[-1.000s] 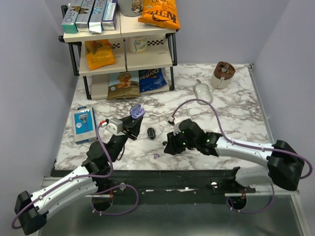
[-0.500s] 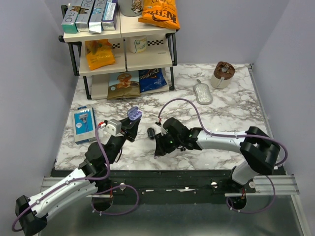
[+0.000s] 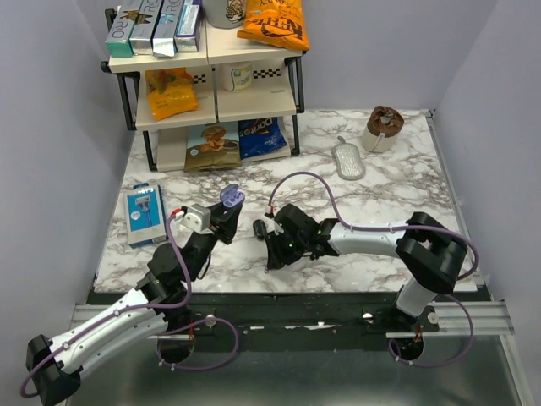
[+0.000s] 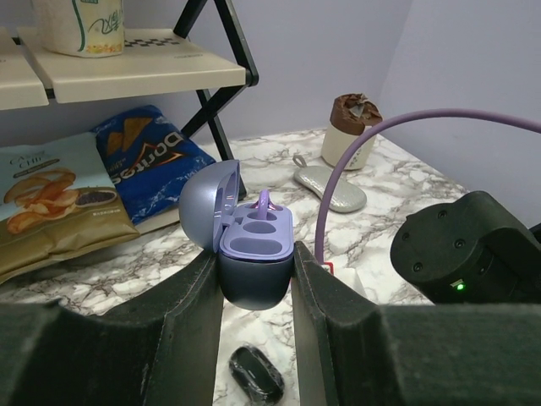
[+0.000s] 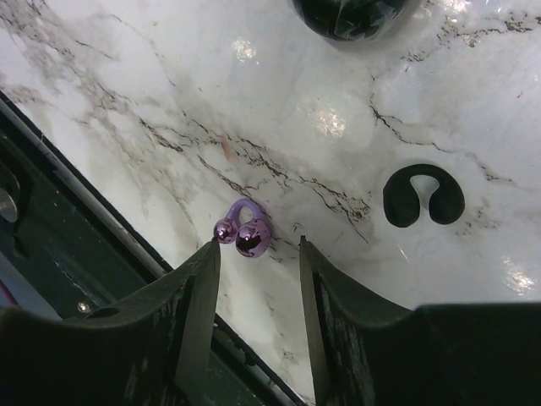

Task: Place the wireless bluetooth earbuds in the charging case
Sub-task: Pick up the earbud from the center of the board.

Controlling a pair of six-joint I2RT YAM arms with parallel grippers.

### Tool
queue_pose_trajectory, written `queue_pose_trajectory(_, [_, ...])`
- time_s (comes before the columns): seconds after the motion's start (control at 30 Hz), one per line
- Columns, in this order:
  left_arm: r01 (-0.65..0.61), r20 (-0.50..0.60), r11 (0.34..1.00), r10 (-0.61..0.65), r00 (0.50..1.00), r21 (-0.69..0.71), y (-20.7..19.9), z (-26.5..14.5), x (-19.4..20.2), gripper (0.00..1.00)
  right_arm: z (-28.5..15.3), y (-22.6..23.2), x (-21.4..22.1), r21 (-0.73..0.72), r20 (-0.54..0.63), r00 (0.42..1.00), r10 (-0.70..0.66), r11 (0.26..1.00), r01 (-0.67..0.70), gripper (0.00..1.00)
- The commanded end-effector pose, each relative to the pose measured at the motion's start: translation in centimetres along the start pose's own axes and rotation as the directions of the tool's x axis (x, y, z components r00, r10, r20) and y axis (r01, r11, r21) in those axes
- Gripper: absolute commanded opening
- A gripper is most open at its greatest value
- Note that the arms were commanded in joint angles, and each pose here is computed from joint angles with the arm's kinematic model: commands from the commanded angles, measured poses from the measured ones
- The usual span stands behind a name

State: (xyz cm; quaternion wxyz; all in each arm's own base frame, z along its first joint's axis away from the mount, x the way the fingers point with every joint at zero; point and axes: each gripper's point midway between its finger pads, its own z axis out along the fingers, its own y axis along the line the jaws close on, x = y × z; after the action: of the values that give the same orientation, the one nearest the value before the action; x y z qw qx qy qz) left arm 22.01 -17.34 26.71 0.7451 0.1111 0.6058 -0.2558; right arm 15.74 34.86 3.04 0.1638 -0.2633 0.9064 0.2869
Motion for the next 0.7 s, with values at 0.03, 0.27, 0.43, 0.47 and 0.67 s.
queue_pose_trajectory(0.03, [0.004,0.012,1.000,-0.004,1.000,0.000,0.0,0.1,-0.1,0.00,0.6,-0.1,0.4,0.015,-0.036,0.999,-0.002,1.000,0.003,0.51])
queue_pose_trajectory(0.27, [0.010,0.010,1.000,-0.010,1.000,0.005,-0.1,0.0,0.0,0.00,1.1,-0.1,0.4,0.017,-0.045,0.999,-0.003,1.000,0.004,0.49])
queue_pose_trajectory(0.43, [0.013,0.013,1.000,-0.013,1.000,0.005,-0.1,-0.1,-0.1,0.00,1.3,-0.5,0.8,0.032,-0.055,0.999,0.001,1.000,0.001,0.40])
queue_pose_trajectory(0.47, [0.012,0.012,1.000,-0.012,1.000,0.007,-0.1,-0.1,-0.1,0.00,1.2,-0.6,0.7,0.035,-0.053,0.999,0.002,0.999,0.000,0.38])
queue_pose_trajectory(0.67, [0.016,0.013,1.000,-0.016,1.000,0.007,-0.1,-0.1,-0.2,0.00,0.4,-1.1,0.6,0.063,-0.024,1.000,0.001,0.998,0.000,0.29])
